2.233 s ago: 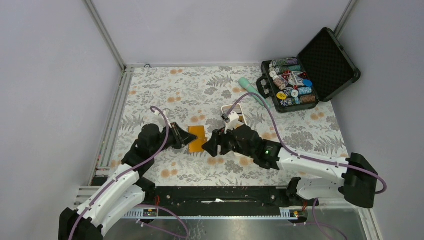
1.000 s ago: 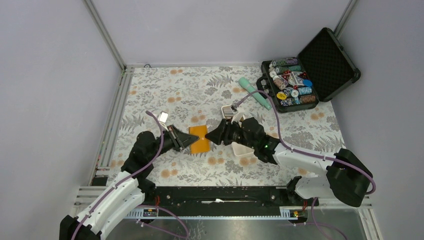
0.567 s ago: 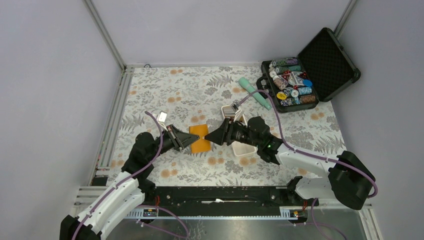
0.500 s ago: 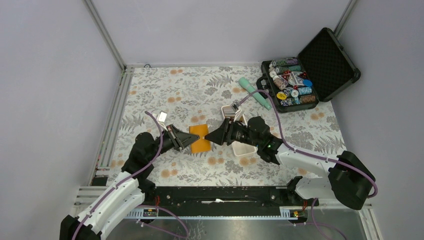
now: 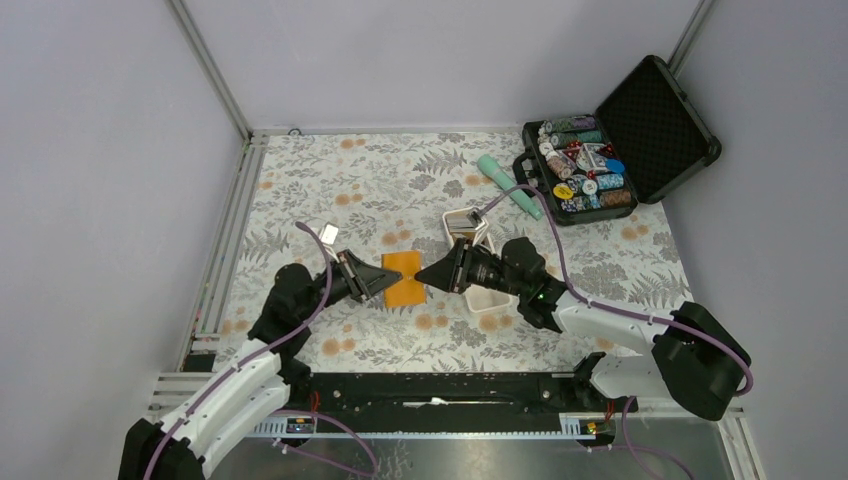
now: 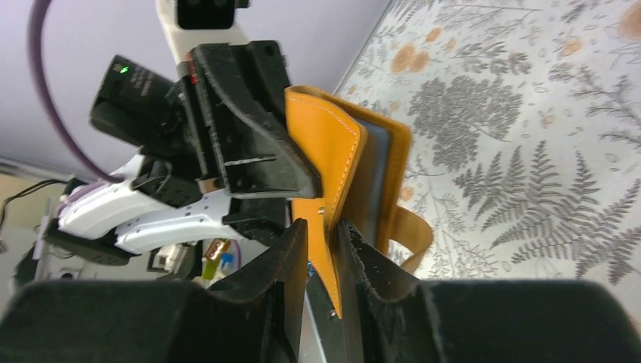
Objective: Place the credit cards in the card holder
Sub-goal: Open the card holder at the center of the board.
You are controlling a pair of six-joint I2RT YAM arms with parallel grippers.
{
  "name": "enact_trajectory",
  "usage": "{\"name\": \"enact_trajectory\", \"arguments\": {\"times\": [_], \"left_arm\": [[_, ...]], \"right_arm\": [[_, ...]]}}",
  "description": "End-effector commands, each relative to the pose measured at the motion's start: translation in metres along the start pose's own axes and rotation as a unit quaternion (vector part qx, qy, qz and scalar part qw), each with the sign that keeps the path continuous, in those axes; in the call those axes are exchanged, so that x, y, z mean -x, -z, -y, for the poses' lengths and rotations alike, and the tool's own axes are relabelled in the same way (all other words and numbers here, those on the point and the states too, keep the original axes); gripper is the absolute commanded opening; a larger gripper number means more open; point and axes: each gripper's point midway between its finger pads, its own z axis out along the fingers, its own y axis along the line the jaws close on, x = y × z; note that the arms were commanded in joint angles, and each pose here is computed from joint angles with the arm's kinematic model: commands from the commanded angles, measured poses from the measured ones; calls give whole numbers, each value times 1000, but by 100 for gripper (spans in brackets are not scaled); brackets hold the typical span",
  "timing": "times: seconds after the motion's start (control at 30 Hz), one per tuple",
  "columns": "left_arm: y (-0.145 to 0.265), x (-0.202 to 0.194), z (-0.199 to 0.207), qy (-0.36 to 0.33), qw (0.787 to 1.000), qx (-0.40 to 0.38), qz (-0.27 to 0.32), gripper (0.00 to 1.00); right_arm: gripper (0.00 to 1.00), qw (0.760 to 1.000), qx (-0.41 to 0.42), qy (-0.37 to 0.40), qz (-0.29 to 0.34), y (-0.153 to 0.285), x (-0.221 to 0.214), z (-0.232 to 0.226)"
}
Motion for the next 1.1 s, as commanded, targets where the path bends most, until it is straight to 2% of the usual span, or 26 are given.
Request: {"name": "enact_trajectory", "arguments": {"times": [0.0, 0.2, 0.27, 0.33, 0.4, 0.5, 0.57, 0.63, 0.87, 1.07], "left_arm": [[-2, -3, 14, -18, 999, -43, -12, 4], [-2, -6, 15, -23, 998, -51, -21, 7], [-3, -7, 12, -21, 998, -47, -24, 10], [-4, -9, 7, -19, 999, -37, -27, 21], [-5, -9, 2, -21, 999, -28, -28, 31], [-6, -10, -8, -21, 999, -7, -27, 59], [-6, -11, -16, -22, 999, 13, -27, 82], [-5, -9, -31, -25, 998, 52, -22, 97], [13, -1, -74, -48, 982, 181, 7, 99], [14, -13, -74, -46, 986, 163, -10, 99]], "right_arm": [[27, 990, 142, 9, -7, 10, 4, -64], [25, 990, 139, 21, -24, 8, 2, -66], [15, 993, 112, 25, -29, 4, 2, -56], [0, 998, 57, 23, -31, 1, 2, -38], [0, 999, 12, 35, -19, 0, 7, -23], [0, 998, -33, 50, -11, 4, 12, -11], [0, 996, -60, 57, -10, 7, 13, -2], [0, 993, -95, 65, -16, 9, 13, 10], [0, 969, -217, 100, -53, 14, 10, 57], [0, 932, -319, 126, -117, 9, -3, 88]]}}
